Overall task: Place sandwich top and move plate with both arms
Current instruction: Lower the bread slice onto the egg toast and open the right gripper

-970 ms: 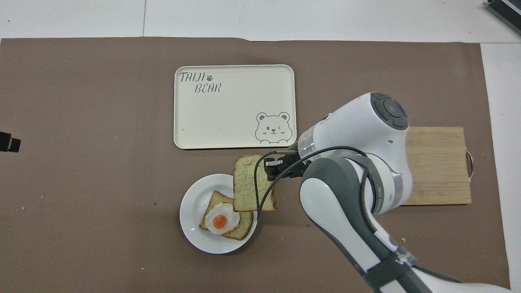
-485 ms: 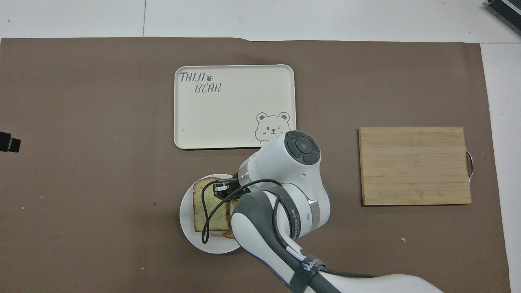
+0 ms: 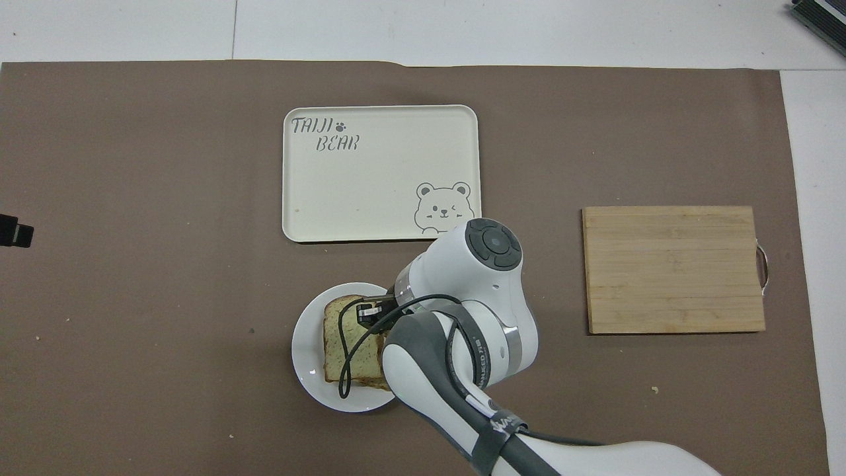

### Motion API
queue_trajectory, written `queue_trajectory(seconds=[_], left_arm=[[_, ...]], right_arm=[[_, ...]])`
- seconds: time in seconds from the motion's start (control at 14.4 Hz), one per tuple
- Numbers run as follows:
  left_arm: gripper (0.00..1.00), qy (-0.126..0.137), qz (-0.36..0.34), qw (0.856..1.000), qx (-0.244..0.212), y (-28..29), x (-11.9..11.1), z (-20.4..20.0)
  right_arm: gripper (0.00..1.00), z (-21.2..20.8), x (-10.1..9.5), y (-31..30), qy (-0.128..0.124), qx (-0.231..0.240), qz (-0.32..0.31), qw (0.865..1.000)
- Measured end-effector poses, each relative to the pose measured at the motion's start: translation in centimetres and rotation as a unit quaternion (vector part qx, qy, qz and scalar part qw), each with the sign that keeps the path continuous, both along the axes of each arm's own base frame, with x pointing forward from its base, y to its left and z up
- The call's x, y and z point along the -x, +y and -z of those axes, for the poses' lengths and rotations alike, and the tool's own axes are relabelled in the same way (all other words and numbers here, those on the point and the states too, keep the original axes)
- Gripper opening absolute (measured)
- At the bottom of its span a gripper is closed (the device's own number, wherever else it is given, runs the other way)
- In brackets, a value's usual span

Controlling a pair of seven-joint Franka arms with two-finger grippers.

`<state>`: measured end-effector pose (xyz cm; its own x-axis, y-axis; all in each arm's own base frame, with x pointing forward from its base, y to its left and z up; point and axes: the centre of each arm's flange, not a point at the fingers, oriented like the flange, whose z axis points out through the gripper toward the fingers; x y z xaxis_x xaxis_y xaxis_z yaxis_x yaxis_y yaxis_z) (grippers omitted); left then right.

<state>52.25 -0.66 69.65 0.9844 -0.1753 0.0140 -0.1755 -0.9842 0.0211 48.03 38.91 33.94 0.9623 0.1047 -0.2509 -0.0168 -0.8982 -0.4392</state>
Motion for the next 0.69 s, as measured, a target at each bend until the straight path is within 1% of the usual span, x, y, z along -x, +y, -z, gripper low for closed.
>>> queue_trajectory(seconds=[0.21, 0.35, 0.42, 0.49, 0.55, 0.62, 0.69], left_arm=[[1.00, 0.000, 0.000, 1.000, 0.000, 0.00, 0.00, 0.00], [1.00, 0.000, 0.000, 1.000, 0.000, 0.00, 0.00, 0.00], [1.00, 0.000, 0.000, 1.000, 0.000, 0.00, 0.00, 0.00], [1.00, 0.000, 0.000, 1.000, 0.000, 0.00, 0.00, 0.00], [1.00, 0.000, 0.000, 1.000, 0.000, 0.00, 0.00, 0.00], [1.00, 0.000, 0.000, 1.000, 0.000, 0.00, 0.00, 0.00], [1.00, 0.000, 0.000, 1.000, 0.000, 0.00, 0.00, 0.00]], right_arm=[[0.07, 0.03, -0.47, -0.32, 0.003, 0.007, 0.039, 0.999], [0.07, 0.00, -0.48, -0.27, 0.005, 0.009, 0.048, 0.999], [0.13, 0.01, -0.49, -0.27, 0.005, 0.009, 0.049, 0.999], [0.24, 0.00, -0.53, -0.31, 0.002, 0.012, 0.047, 0.999], [0.34, 0.00, -0.63, -0.43, -0.010, 0.023, 0.036, 0.999], [0.47, -0.05, -0.85, -0.67, -0.031, 0.043, 0.017, 0.998], [0.56, -0.14, -1.15, -1.01, -0.053, 0.063, -0.001, 0.997]])
